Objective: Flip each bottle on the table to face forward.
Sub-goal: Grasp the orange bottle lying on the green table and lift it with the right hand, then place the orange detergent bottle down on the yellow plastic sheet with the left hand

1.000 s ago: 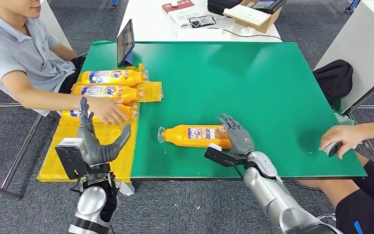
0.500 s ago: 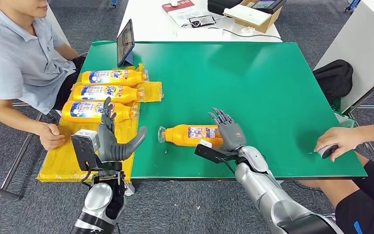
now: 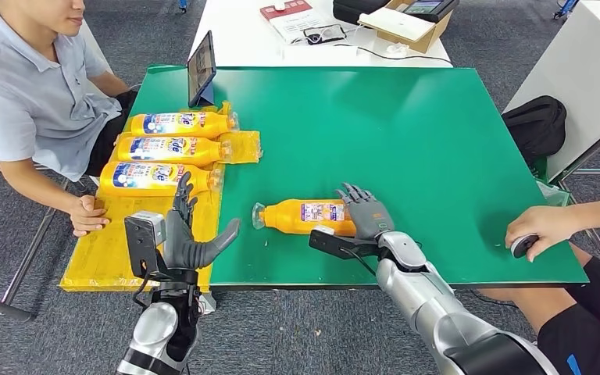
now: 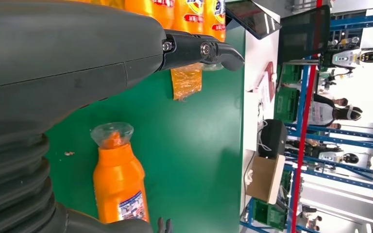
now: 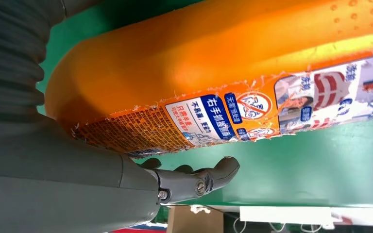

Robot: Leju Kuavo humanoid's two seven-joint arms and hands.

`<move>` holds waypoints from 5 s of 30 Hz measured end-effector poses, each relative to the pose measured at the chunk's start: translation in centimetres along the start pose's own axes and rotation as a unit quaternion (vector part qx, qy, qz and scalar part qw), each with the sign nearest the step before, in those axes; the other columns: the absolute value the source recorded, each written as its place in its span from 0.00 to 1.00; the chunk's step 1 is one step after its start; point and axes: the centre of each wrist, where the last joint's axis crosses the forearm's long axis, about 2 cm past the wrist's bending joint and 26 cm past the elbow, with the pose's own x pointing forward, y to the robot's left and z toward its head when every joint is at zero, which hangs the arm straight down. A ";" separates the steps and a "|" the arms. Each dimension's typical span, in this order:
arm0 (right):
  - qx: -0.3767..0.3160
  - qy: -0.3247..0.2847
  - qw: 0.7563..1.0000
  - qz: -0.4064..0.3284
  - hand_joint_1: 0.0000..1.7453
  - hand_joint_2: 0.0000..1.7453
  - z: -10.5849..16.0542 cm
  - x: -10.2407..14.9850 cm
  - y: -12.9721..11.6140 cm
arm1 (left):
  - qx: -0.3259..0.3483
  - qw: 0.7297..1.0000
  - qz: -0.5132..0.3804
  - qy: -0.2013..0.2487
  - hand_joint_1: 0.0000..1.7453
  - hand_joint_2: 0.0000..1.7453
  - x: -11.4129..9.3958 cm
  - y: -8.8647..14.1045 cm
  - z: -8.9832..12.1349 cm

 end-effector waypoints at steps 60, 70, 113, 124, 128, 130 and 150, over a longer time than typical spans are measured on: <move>-0.217 -0.227 0.828 -0.465 1.00 1.00 7.9 15.4 5.6 | -0.220 0.956 0.178 -0.074 0.00 1.00 -0.6 0.5 5.6; -0.195 -0.273 0.840 -0.426 1.00 1.00 7.6 19.5 6.9 | -0.211 0.950 0.203 -0.105 0.00 1.00 1.9 0.5 2.7; -0.293 -0.228 0.843 -0.388 0.00 0.00 10.2 19.2 7.3 | -0.015 0.939 -0.329 -0.096 1.00 1.00 0.9 6.2 -2.7; -0.299 -0.222 0.830 -0.414 0.00 0.00 10.3 19.3 6.8 | -0.150 0.790 -0.594 0.014 1.00 1.00 -3.6 10.0 -8.1; -0.293 -0.223 0.829 -0.422 0.00 0.00 10.3 19.3 6.9 | -0.177 0.759 -0.624 0.058 1.00 1.00 -5.2 11.2 -8.8; -0.288 -0.226 0.828 -0.425 0.00 0.00 10.3 19.3 6.9 | -0.188 0.747 -0.633 0.076 1.00 1.00 -5.8 11.6 -9.0; -0.255 -0.240 0.823 -0.446 0.00 0.00 10.2 19.5 7.1 | -0.285 0.861 -0.402 0.130 0.00 1.00 -7.2 14.5 -9.7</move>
